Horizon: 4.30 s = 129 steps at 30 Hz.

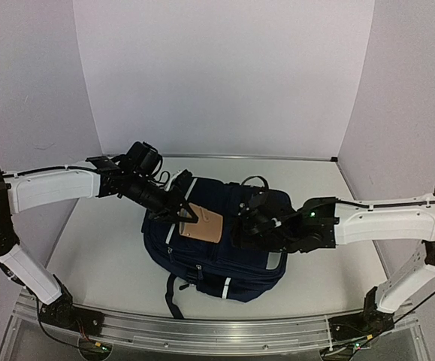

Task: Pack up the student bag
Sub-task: Place the personal item in the student bag.

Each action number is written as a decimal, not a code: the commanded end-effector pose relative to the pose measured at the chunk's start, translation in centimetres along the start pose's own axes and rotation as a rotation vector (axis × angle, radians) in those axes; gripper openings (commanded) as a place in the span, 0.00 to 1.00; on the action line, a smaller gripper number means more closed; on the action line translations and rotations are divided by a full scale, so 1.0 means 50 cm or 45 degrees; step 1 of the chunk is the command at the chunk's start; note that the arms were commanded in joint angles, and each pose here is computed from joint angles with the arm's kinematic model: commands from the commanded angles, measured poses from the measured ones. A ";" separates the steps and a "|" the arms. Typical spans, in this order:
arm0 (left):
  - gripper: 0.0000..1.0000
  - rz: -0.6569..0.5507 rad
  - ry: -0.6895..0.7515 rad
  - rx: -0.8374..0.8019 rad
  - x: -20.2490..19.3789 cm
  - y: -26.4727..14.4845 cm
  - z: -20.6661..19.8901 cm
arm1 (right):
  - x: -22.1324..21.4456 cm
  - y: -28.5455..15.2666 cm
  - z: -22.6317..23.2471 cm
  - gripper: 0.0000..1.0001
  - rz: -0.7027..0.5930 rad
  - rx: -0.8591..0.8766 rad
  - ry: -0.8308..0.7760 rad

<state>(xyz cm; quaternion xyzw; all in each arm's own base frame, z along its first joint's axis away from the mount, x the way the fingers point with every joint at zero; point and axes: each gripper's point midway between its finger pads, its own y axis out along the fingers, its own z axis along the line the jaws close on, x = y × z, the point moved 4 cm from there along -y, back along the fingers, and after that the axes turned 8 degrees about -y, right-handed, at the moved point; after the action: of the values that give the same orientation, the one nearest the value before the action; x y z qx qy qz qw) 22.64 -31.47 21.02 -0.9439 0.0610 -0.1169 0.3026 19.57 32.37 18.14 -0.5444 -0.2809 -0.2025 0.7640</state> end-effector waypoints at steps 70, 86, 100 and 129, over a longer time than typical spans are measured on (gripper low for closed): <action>0.00 -0.178 -0.050 -0.050 0.087 -0.010 0.050 | 0.064 0.076 -0.014 0.00 -0.189 -0.035 0.012; 0.00 -0.101 -0.066 -0.251 0.092 -0.001 0.019 | 0.060 0.080 0.003 0.00 -0.185 0.057 0.041; 0.00 -0.043 -0.088 -0.065 0.096 0.062 0.075 | 0.101 0.019 0.052 0.00 -0.222 0.302 0.083; 0.00 -0.005 -0.119 -0.139 0.076 0.143 0.036 | 0.140 -0.014 0.095 0.00 -0.285 0.463 0.116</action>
<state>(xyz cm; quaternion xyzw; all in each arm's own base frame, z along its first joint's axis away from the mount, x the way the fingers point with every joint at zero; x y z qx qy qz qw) 26.10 -34.39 17.69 -0.9690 0.0774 -0.0627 0.2262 23.86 32.33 16.85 -0.5142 -0.3063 -0.2275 0.7681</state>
